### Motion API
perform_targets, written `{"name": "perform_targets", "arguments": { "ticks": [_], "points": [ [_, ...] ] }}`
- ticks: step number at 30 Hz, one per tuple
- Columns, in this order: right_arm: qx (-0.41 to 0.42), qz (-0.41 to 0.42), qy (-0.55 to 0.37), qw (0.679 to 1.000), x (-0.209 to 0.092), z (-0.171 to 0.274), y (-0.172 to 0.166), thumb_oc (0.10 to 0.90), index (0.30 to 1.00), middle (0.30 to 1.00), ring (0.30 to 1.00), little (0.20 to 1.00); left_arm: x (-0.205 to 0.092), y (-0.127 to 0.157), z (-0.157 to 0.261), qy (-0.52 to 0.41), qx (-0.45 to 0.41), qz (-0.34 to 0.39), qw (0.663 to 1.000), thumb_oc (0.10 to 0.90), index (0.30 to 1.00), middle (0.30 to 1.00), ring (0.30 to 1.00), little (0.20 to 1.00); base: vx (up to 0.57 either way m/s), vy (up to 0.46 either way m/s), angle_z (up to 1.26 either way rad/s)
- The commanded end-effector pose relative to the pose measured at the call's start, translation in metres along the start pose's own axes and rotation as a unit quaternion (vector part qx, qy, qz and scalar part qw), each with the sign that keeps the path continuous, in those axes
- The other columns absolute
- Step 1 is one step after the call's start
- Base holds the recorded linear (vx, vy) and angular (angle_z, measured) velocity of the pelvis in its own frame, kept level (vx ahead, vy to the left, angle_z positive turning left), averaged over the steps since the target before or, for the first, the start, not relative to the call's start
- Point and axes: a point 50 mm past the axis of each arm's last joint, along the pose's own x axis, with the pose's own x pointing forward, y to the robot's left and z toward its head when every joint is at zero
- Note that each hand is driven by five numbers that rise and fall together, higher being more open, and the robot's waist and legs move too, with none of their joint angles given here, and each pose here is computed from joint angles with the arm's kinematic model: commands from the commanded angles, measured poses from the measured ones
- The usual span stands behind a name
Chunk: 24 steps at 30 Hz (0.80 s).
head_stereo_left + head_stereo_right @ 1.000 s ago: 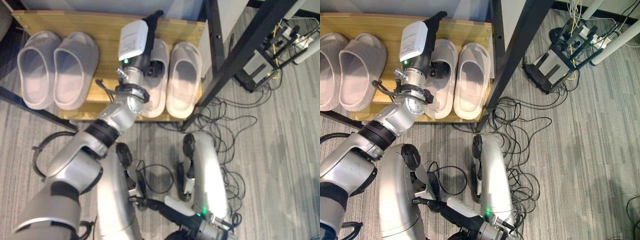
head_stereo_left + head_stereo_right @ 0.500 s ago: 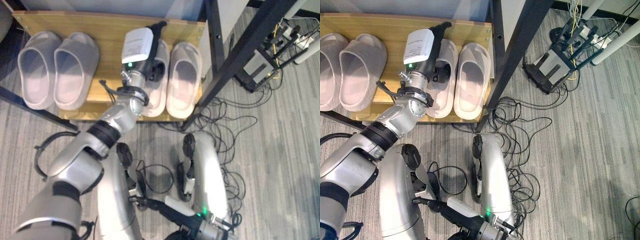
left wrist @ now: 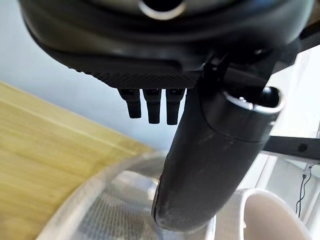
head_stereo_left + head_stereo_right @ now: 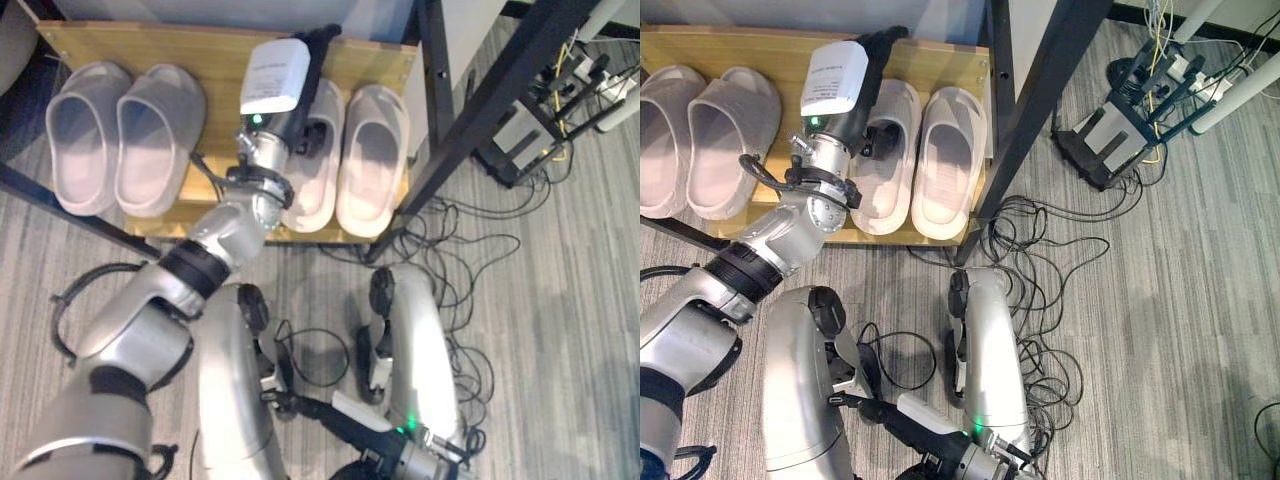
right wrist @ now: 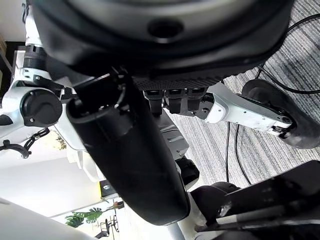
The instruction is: Arrange the slippers neatly on the shoe rack.
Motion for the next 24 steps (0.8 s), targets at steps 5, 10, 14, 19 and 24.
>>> {"name": "perform_targets", "arguments": {
  "ticks": [5, 10, 14, 19, 24],
  "points": [
    [-0.006, 0.053, 0.111, 0.992, -0.006, -0.041, 0.004, 0.8, 0.9, 0.9, 0.9, 0.9, 0.013, 0.055, 0.028, -0.09, -0.033, 0.108, 0.99, 0.8, 0.9, 0.9, 0.9, 0.9, 0.0, -0.009, 0.03],
    [0.001, 0.045, 0.108, 0.993, -0.005, -0.04, 0.003, 0.8, 0.9, 0.9, 0.9, 0.9, 0.001, 0.045, 0.022, -0.084, -0.062, 0.087, 0.991, 0.8, 0.9, 0.9, 0.9, 0.9, 0.0, 0.0, 0.01],
    [0.004, 0.037, 0.109, 0.993, -0.006, -0.04, 0.002, 0.8, 0.9, 0.9, 0.9, 0.9, -0.011, 0.041, 0.02, -0.089, -0.112, 0.087, 0.986, 0.8, 0.9, 0.9, 0.9, 0.9, 0.0, 0.0, 0.0],
    [0.008, 0.027, 0.116, 0.993, -0.009, -0.042, 0.001, 0.8, 0.9, 0.9, 0.9, 0.9, -0.019, 0.041, 0.016, -0.079, -0.157, 0.091, 0.98, 0.8, 0.9, 0.9, 0.9, 0.9, 0.0, 0.0, 0.0],
    [0.015, 0.007, 0.116, 0.993, -0.014, -0.04, -0.001, 0.8, 0.9, 0.9, 0.9, 0.9, -0.028, 0.066, 0.029, -0.124, -0.207, 0.161, 0.957, 0.8, 0.9, 0.9, 0.9, 0.9, 0.0, 0.0, 0.0]
  ]
}}
